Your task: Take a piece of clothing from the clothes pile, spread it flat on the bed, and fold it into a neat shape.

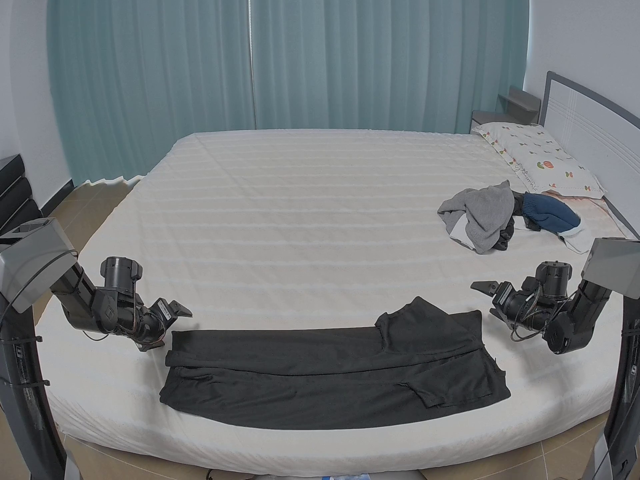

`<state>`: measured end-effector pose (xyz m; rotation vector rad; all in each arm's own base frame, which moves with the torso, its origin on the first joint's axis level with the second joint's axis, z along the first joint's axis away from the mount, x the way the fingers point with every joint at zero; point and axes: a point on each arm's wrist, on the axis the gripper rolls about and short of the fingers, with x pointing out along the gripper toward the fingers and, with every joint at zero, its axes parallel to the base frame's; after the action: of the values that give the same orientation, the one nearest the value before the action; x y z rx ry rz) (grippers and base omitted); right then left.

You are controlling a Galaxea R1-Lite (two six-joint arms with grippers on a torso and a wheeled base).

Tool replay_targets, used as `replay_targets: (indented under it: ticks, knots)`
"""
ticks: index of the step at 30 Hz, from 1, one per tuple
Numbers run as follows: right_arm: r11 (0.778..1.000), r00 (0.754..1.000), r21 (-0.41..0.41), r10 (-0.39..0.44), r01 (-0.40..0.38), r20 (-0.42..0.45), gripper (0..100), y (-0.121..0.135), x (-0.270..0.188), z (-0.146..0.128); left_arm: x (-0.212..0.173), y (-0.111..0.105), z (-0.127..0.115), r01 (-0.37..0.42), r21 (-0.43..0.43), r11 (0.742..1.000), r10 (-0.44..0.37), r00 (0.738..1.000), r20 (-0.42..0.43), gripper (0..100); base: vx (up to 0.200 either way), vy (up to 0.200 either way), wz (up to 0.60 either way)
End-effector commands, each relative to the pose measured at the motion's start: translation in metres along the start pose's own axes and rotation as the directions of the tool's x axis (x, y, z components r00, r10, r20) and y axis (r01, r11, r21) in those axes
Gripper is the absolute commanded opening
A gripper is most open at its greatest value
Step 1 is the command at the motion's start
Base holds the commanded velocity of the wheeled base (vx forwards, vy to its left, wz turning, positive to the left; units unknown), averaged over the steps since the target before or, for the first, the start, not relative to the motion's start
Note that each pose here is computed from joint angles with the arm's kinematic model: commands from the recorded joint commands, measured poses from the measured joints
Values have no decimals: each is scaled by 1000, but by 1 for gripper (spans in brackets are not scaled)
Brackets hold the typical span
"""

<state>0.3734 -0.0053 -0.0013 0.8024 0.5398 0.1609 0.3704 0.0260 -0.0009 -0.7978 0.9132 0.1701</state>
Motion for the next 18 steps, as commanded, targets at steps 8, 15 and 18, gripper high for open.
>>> replay_targets:
  ticks: [8, 15, 18]
  knots:
    - [971, 977, -196, 97, -136, -192, 100, 45, 3, -20, -5, 2, 2, 27, -14, 1000, -27, 1000, -13, 100, 0, 0, 0]
    - [959, 968, -258, 52, -117, -246, 100, 35, 21, -26, -5, 2, 2, 26, -14, 1000, -26, 1000, -14, 100, 0, 0, 0]
    - [960, 968, -257, 47, -112, -248, 100, 32, 22, -27, -5, 2, 2, 28, -14, 1000, -28, 999, -14, 100, 0, 0, 0]
